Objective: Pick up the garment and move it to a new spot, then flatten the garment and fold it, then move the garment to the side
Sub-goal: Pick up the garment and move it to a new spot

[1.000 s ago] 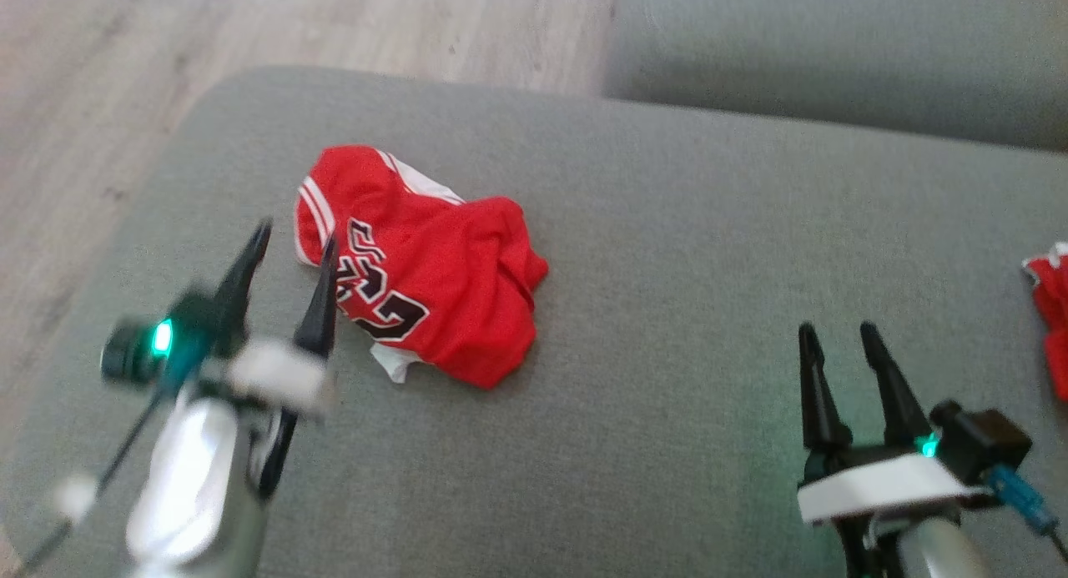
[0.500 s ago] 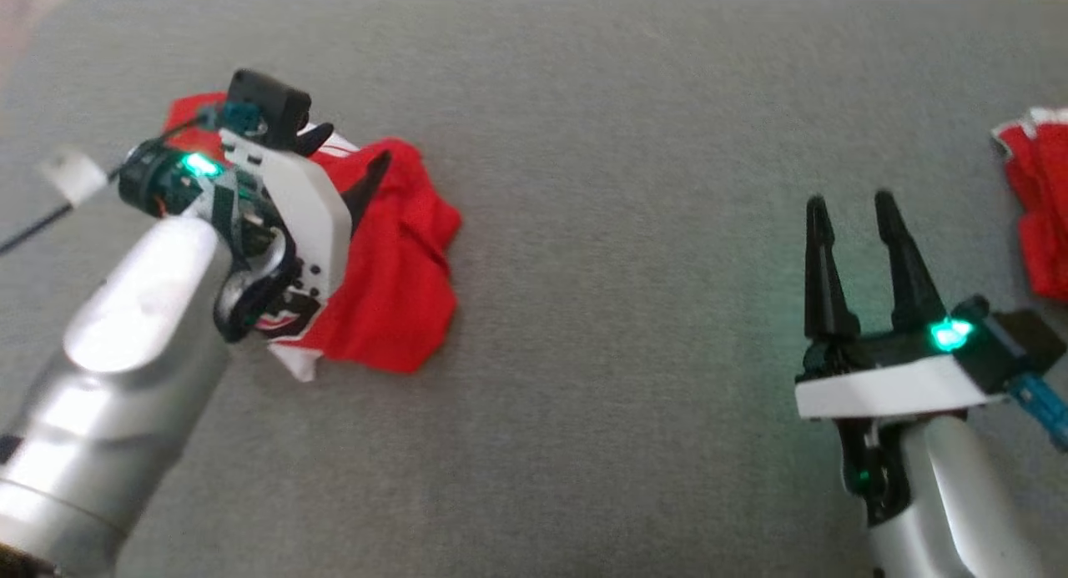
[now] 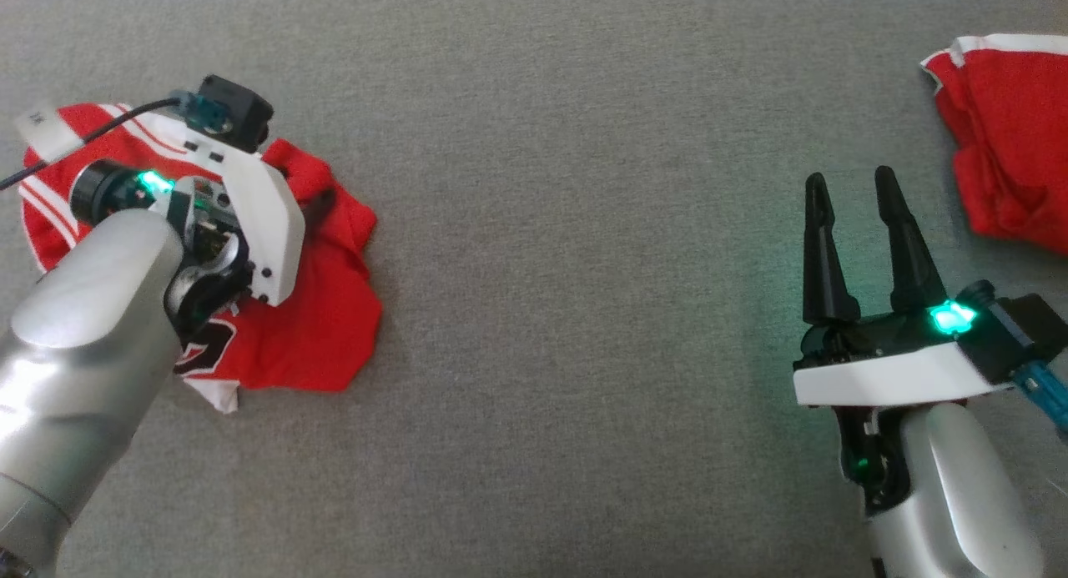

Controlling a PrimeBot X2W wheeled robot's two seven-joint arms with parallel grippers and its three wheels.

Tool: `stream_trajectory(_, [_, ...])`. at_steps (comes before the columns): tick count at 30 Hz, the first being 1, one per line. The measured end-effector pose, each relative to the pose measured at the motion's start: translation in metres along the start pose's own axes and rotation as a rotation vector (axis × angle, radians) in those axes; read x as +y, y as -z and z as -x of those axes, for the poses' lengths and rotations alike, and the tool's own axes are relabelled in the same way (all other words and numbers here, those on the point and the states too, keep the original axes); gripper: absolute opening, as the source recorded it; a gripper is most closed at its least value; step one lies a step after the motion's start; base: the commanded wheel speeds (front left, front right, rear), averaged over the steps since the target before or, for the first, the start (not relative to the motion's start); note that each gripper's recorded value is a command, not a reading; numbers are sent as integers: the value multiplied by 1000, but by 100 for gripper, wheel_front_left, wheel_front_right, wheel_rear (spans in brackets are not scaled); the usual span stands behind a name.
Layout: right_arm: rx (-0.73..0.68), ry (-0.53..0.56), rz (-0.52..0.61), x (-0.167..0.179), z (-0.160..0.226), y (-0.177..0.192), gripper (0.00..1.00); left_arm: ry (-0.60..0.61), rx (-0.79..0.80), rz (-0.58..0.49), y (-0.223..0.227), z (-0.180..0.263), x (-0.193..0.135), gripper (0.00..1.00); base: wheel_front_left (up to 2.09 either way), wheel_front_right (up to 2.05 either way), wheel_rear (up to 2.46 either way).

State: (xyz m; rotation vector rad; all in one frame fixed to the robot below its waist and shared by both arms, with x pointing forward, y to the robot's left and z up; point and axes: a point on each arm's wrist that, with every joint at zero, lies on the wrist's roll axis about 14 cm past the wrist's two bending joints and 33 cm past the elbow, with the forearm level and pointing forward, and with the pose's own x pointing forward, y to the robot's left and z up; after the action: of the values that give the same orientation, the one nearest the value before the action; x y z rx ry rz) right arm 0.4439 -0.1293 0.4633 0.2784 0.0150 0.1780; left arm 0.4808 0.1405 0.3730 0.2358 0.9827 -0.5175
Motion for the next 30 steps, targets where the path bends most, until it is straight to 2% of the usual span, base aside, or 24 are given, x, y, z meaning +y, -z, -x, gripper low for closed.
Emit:
stream_trajectory(3, [-12,13,5,-4,2,-5,100,9,-66,-6,-12,2,-2,0,0,0,0])
stream_trajectory(8, [-39,23,14,-7,5,-17,100,17,-431,-66,-78,26,-13,0,0,0,0])
stream_trajectory(13, [-80,40,25,-11,12,-34,100,103,-872,-158,-162,88,-56,0,0,0,0])
stream_trajectory(16, [-99,51,32,-13,17,-42,100,172,-1051,-249,-191,123,-87,0,0,0,0])
stream_trajectory(21, [-122,99,24,-27,30,-52,100,262,-1160,-415,-217,145,-133,0,0,0,0])
stream_trajectory(30, [-126,190,0,-54,49,-55,100,364,-1200,-556,-242,129,-177,0,0,0,0])
